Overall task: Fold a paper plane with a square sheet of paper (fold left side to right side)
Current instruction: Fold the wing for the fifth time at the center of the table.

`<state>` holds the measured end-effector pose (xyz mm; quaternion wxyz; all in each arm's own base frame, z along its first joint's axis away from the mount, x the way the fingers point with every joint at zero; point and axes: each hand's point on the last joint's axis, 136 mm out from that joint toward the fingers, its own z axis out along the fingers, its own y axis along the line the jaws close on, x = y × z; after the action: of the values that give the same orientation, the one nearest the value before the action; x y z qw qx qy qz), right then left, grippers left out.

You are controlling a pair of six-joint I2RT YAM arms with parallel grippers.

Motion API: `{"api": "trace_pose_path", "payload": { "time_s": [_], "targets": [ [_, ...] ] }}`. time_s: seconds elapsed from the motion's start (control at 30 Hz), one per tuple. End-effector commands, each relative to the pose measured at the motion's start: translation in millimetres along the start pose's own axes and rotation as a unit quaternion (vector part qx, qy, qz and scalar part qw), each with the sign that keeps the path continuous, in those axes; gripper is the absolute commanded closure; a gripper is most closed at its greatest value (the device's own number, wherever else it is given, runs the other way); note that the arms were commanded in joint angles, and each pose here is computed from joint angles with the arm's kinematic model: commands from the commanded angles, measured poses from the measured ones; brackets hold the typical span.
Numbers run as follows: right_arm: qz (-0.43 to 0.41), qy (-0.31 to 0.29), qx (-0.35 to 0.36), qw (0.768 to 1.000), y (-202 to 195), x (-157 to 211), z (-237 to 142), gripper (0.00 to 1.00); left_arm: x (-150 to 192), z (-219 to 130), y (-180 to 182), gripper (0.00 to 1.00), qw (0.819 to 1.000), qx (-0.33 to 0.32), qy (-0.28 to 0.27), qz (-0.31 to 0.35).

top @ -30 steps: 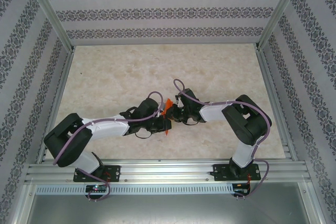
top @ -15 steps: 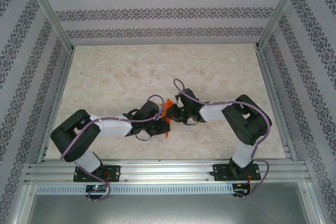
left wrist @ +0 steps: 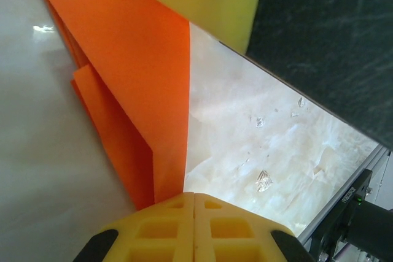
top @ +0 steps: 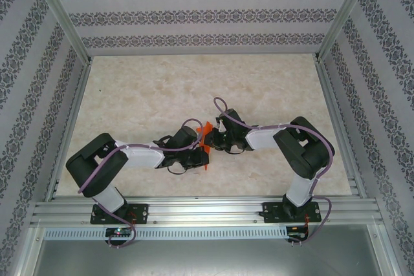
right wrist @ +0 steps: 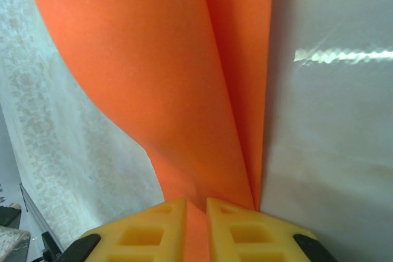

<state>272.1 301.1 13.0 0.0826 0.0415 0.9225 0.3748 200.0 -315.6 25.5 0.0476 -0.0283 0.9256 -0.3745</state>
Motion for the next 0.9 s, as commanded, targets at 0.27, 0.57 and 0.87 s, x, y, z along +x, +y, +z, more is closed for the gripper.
{"api": "trace_pose_path", "payload": {
  "time_s": [0.27, 0.57, 0.87],
  "targets": [
    [0.025, 0.017, 0.097, 0.995, -59, 17, 13, 0.83, 32, 11, 27, 0.92, 0.998, -0.044, 0.048, -0.024],
    [0.019, 0.012, 0.097, 0.995, -52, 9, 10, 0.83, 58, 13, 49, 0.93, 0.992, -0.093, 0.081, -0.030],
    [0.022, 0.015, 0.109, 0.994, -59, 9, 11, 0.83, 86, 8, 54, 0.93, 0.989, -0.105, 0.102, -0.031]
  ]
}}
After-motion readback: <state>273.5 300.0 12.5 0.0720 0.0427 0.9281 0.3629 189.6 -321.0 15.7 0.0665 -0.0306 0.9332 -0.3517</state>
